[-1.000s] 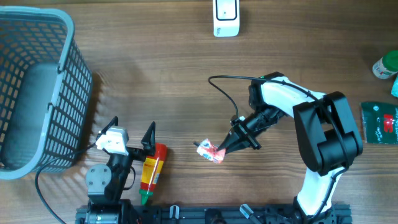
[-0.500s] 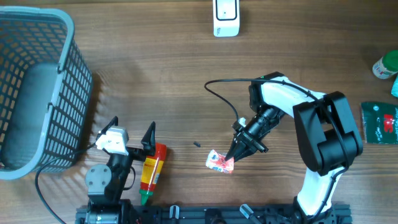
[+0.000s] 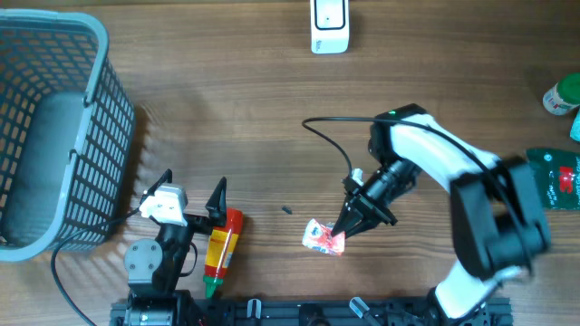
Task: Scan the item barcode
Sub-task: 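Lift the tissue pack and pull it rightward with the right gripper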
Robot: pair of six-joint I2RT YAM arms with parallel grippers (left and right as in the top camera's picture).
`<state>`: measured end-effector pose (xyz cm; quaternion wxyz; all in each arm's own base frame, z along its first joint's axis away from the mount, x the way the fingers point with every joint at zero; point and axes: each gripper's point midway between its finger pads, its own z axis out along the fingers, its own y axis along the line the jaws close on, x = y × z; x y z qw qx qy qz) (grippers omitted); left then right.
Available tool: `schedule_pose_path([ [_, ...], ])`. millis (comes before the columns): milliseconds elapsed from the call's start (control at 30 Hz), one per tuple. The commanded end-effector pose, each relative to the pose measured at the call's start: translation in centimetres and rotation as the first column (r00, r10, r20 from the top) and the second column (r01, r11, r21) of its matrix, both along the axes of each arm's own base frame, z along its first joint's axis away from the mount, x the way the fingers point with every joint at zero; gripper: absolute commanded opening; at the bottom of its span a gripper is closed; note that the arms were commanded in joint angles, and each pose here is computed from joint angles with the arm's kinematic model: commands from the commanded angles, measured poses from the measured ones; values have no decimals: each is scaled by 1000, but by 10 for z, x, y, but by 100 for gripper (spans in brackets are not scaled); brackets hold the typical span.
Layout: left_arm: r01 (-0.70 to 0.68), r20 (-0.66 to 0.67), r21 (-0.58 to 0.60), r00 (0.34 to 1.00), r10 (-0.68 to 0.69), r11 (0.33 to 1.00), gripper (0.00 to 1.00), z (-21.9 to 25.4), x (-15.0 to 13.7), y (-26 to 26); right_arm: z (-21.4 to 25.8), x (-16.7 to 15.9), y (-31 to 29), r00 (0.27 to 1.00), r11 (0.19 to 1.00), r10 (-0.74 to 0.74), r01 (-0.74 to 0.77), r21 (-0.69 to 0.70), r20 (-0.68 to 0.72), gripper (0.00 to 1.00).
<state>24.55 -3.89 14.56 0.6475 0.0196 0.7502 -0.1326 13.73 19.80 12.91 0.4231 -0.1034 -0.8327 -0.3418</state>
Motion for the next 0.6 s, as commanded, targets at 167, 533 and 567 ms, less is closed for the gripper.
schedule_pose_path([
  [167, -3, -4, 21, 1000, 3, 1000, 100, -3, 0, 1, 29, -54, -15, 998, 994, -66, 67, -91, 11, 4],
  [533, -3, -4, 21, 1000, 3, 1000, 100, -3, 0, 1, 65, -45, 9, 970, 972, -220, 227, 62, -102, 4],
  [567, -3, -4, 21, 1000, 3, 1000, 100, -3, 0, 1, 69, -40, 12, 949, 960, -269, 278, 37, -167, 5],
])
